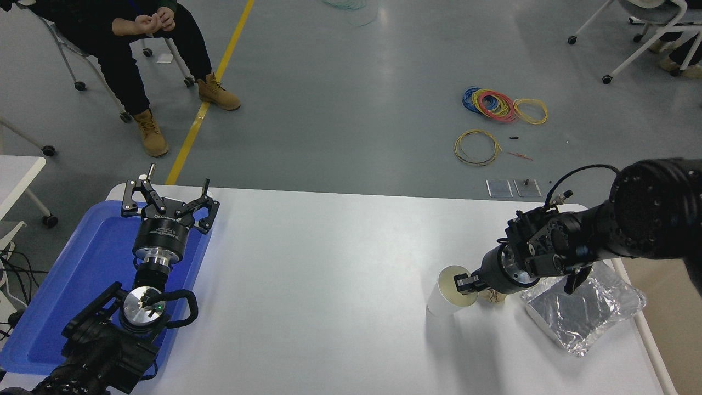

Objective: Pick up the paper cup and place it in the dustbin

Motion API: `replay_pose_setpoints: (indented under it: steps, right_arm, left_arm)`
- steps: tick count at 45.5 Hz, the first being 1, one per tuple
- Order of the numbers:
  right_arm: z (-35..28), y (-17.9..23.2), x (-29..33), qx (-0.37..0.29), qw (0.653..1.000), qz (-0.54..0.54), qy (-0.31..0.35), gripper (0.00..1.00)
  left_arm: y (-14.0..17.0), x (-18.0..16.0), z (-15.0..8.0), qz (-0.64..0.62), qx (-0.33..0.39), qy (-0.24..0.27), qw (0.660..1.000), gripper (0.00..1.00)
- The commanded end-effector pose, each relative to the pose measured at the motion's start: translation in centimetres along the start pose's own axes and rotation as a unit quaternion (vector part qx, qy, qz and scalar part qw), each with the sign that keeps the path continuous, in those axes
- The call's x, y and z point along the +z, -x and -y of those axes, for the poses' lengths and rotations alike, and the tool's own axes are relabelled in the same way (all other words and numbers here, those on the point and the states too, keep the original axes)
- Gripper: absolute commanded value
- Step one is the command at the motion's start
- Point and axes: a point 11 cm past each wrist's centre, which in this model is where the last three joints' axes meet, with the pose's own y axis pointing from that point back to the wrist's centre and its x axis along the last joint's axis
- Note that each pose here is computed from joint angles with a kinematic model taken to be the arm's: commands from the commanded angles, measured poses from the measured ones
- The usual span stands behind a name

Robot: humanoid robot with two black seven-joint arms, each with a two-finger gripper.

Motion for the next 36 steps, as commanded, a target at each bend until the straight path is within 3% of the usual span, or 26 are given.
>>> replay_pose_setpoints:
  steps: [1,17,36]
  right_arm:
    - [-4.8,-4.0,0.7,0.025,1.000,0.016,0.008,0.00]
    - [-16.5,-9.2,1.7,0.051,0.998,0.022,0.033,0.00]
    - [-23.9,-9.5,1.3,0.063,0.997,0.023,0.034,0.00]
  left_arm:
    - [0.0,0.0,0.0,0.000,0.000,0.001,1.000,1.00]
    - [0.0,0.0,0.0,0.000,0.000,0.000,1.000,1.00]
    - [0.0,0.0,0.0,0.000,0.000,0.000,1.000,1.00]
